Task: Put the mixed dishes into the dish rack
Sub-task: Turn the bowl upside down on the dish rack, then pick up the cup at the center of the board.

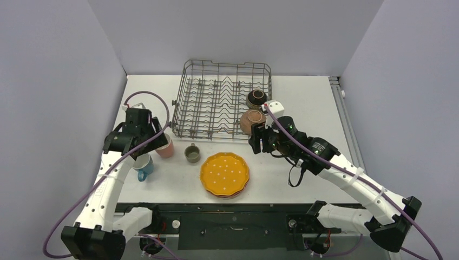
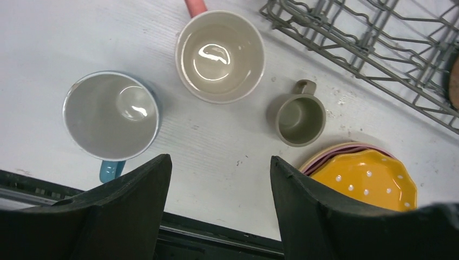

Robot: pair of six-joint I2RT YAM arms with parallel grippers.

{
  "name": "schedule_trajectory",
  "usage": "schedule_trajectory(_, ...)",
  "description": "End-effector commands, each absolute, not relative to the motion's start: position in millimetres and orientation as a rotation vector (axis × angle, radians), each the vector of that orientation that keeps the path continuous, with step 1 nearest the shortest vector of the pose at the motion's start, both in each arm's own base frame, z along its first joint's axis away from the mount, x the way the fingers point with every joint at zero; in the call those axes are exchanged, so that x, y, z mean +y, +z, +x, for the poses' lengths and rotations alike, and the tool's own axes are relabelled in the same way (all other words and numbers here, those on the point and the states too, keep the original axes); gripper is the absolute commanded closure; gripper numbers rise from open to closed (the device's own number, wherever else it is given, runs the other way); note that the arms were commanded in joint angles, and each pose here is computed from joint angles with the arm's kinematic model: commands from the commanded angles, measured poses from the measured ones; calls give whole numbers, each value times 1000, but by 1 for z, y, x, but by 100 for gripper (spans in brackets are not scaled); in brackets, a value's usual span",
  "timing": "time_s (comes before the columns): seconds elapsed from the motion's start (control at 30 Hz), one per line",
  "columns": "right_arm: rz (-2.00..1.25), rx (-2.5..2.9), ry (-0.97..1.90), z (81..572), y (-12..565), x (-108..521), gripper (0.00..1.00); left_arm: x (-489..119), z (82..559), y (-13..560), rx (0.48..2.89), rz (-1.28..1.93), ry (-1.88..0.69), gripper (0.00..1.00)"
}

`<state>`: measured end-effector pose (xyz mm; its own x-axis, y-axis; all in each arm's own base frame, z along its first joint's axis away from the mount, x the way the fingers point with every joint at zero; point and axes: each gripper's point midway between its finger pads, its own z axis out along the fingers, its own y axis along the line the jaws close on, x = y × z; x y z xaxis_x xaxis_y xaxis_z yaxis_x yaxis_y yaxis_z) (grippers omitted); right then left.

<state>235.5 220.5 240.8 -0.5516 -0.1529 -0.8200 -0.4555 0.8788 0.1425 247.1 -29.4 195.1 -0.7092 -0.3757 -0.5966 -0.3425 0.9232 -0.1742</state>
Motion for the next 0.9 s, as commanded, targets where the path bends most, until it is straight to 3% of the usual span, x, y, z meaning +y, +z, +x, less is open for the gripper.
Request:
schedule_trajectory(0.0, -446, 2081, 555, 226, 258, 233, 42, -12, 242, 193, 2436, -609, 3, 37)
schedule_trajectory(0.33, -440, 2078, 729, 213, 250, 255, 50, 14, 234, 161, 2527, -723, 98, 43)
schedule_trajectory(0.87, -452, 2083, 729, 219, 243, 264, 55, 38, 248, 121, 2598, -838, 124, 53)
